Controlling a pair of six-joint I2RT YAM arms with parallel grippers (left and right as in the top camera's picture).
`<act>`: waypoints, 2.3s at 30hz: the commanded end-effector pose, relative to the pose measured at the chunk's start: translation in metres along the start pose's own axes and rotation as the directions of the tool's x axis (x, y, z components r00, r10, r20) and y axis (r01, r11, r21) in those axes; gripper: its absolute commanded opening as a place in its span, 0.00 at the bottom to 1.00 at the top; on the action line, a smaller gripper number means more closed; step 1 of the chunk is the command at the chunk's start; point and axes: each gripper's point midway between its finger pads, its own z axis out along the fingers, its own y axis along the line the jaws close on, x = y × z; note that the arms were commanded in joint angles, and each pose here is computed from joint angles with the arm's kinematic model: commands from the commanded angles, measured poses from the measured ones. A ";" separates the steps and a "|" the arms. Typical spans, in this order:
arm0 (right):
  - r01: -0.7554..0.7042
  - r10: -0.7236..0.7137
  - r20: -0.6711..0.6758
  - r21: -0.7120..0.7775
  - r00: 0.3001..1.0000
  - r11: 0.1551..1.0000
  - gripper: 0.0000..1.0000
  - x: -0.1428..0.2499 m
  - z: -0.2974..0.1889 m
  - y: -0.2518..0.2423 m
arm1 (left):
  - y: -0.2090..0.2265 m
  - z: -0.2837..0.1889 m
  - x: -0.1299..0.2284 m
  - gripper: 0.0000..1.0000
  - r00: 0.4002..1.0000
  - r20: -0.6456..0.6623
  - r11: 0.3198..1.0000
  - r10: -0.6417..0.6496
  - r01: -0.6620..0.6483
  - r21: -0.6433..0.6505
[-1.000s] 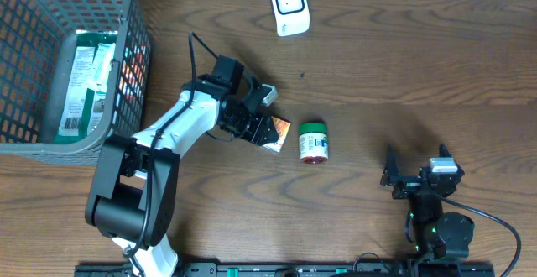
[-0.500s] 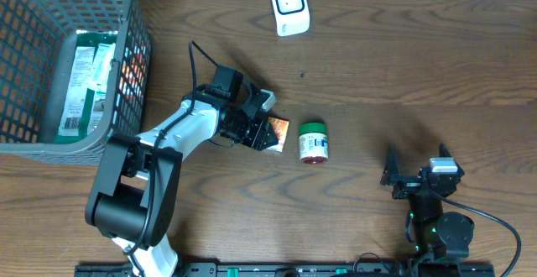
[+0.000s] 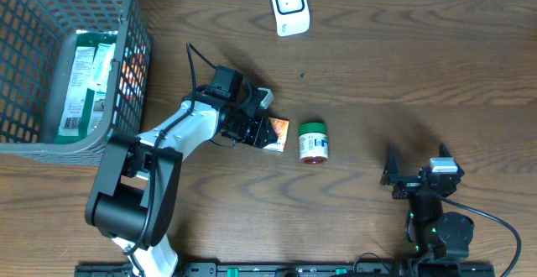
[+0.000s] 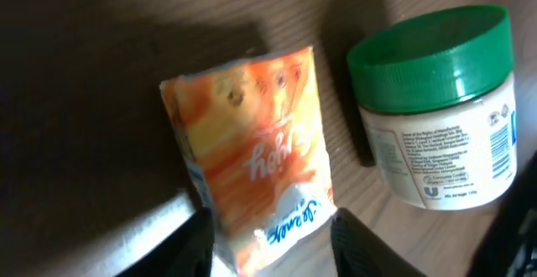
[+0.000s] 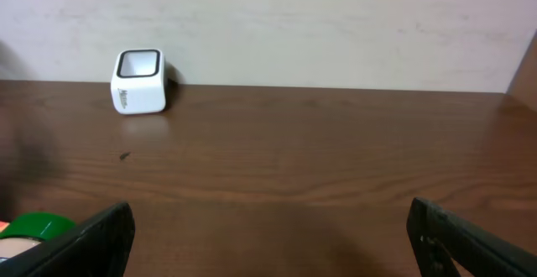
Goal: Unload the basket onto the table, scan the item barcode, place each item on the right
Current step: 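Set the tissue pack down left of the jar and release it, then move the left gripper back into the basket toward a second orange tissue pack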
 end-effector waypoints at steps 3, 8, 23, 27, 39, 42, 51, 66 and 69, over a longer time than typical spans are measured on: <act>-0.006 0.006 0.000 -0.008 1.000 1.000 0.99 0.000 0.000 0.002 | -0.014 -0.047 -0.037 0.49 0.996 0.090 0.996 0.010 -0.001 -0.092; -0.006 0.006 0.000 -0.008 1.000 1.000 0.99 0.000 0.000 0.002 | -0.040 -0.136 -0.077 0.56 0.972 0.220 0.957 0.087 -0.020 -0.289; -0.005 0.005 0.000 -0.008 1.000 1.000 0.99 0.000 0.000 0.002 | 0.019 -0.427 -0.089 0.63 0.619 0.778 0.653 0.106 0.546 -0.524; -0.005 0.005 0.000 -0.008 1.000 1.000 0.99 0.000 0.000 0.002 | 0.073 -0.452 -0.067 0.63 0.584 0.811 0.568 0.029 0.658 -0.494; -0.006 0.006 0.000 -0.008 1.000 1.000 0.99 0.000 0.000 0.002 | 0.184 -0.383 -0.056 0.73 0.677 0.677 0.764 -0.288 0.589 -0.264; -0.006 0.006 0.000 -0.008 1.000 1.000 0.99 0.000 0.000 0.002 | 0.203 -0.356 -0.051 0.73 0.712 0.616 0.777 -0.338 0.580 -0.245; -0.006 0.006 0.000 -0.008 1.000 1.000 0.99 0.000 0.000 0.002 | 0.261 -0.288 -0.034 0.72 0.743 0.477 0.757 -0.469 0.616 -0.216; -0.006 0.006 0.000 -0.008 1.000 1.000 0.99 0.000 0.000 0.002 | 0.294 -0.241 -0.016 0.68 0.747 0.381 0.735 -0.546 0.644 -0.210; -0.006 0.006 0.000 -0.008 1.000 1.000 0.99 0.000 0.000 0.002 | 0.295 -0.240 -0.016 0.61 0.748 0.381 0.736 -0.543 0.643 -0.213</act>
